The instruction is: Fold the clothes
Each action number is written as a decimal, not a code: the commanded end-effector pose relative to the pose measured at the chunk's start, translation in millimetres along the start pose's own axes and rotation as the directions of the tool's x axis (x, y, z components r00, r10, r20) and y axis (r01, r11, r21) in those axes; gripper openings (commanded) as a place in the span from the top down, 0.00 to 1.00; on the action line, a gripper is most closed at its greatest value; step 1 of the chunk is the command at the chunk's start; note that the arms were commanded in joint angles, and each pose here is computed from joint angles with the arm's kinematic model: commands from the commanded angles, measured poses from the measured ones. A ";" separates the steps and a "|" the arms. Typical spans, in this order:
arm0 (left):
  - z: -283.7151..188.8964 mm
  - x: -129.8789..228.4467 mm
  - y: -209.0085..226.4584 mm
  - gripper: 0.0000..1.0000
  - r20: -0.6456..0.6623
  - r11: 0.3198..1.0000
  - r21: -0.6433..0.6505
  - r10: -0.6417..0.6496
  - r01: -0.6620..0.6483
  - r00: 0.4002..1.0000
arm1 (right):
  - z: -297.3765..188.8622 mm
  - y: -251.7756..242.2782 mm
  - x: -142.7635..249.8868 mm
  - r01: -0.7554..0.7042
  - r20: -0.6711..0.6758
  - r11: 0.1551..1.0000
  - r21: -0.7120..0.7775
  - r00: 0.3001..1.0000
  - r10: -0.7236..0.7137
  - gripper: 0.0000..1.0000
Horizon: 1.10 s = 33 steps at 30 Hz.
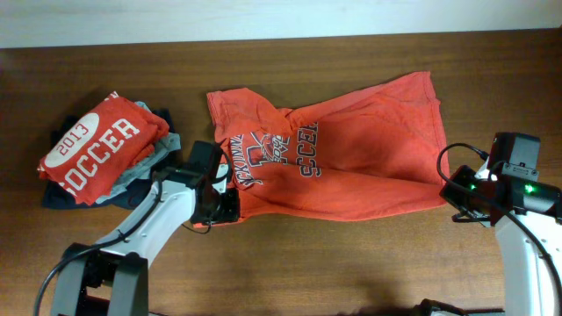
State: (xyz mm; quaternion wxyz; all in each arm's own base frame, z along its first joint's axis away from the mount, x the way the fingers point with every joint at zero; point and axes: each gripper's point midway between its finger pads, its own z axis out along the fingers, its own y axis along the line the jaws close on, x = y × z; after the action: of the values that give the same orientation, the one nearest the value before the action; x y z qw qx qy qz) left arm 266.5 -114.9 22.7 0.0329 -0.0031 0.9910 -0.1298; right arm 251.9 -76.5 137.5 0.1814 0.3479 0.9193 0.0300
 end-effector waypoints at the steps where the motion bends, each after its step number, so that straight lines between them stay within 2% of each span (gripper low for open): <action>1: -7.6 -13.3 -7.1 0.64 0.030 1.000 0.014 0.003 -0.004 1.000 | -8.4 3.7 -6.9 0.014 0.032 1.000 -0.010 0.999 -0.014 0.96; 17: -10.2 -11.6 10.0 0.63 0.024 0.998 -0.066 -0.020 0.021 1.000 | -8.4 3.7 -7.0 0.016 0.033 1.000 -0.010 0.999 -0.016 0.96; 29: -11.4 -24.3 11.4 0.63 0.073 0.998 -0.056 -0.024 0.028 0.997 | -8.4 3.7 -7.0 0.016 0.033 1.000 -0.010 0.999 -0.016 0.96; 31: -11.5 -24.8 11.3 0.68 0.075 0.998 -0.055 -0.029 0.033 0.997 | -8.4 3.7 -7.0 0.016 0.033 1.000 -0.010 0.999 -0.016 0.96; 33: -11.5 -25.9 11.0 0.79 0.080 0.997 -0.052 -0.049 0.053 0.996 | -8.4 3.7 -7.0 0.016 0.033 1.000 -0.010 0.999 -0.016 0.96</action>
State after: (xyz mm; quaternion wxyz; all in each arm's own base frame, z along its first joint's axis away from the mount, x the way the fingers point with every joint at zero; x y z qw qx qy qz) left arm 284.2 -102.2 29.7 0.0603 -0.0209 0.9925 -0.1040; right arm 251.8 -76.4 137.4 0.1812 0.3478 0.9194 0.0299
